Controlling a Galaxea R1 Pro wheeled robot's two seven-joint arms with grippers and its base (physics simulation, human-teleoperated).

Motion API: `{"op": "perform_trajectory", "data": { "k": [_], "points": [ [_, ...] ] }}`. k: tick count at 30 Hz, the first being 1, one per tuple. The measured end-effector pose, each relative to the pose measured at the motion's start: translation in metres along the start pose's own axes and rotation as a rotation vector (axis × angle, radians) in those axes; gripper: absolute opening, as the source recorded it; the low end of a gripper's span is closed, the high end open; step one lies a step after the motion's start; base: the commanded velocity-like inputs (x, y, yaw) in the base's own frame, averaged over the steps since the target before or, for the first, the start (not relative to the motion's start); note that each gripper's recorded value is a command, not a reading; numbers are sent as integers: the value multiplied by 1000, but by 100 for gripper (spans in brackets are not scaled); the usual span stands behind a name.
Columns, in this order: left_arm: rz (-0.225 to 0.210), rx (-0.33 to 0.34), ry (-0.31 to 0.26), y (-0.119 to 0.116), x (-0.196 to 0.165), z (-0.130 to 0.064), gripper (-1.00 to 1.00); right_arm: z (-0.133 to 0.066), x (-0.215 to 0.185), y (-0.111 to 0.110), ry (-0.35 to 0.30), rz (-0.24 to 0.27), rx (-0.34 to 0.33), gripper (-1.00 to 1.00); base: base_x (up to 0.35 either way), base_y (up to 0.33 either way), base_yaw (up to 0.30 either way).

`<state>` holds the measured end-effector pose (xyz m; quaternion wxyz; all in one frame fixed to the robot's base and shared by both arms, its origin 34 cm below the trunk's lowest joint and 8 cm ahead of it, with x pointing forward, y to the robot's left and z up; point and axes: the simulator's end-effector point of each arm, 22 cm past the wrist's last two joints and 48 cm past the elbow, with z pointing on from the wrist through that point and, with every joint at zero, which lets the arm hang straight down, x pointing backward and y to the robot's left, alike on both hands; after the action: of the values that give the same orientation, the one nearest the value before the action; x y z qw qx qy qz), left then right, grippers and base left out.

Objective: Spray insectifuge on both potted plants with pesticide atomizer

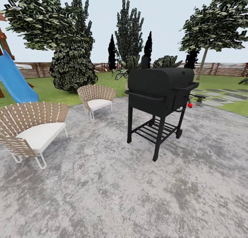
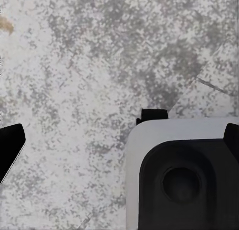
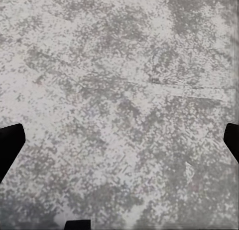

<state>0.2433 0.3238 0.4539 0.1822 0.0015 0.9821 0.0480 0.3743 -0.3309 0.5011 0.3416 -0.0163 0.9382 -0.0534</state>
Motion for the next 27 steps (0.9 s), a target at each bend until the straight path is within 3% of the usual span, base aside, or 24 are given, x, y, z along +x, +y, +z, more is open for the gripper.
{"op": "perform_trajectory", "data": {
  "k": [3,9,12,19,27],
  "points": [
    [0,-2,-27,0,-11,2,100,0,1,0,3,0,0,100,0,0,-227],
    [3,-8,-197,4,-92,12,100,0,4,0,10,-1,0,100,0,0,-224],
    [4,-11,-242,6,-116,14,100,0,5,0,13,0,0,100,0,0,-215],
    [17,-30,-249,23,-120,14,100,-1,9,0,22,-1,0,100,0,0,-199],
    [55,-22,-200,25,-93,13,100,-1,12,0,30,-2,0,100,0,0,-209]
  ]
}}
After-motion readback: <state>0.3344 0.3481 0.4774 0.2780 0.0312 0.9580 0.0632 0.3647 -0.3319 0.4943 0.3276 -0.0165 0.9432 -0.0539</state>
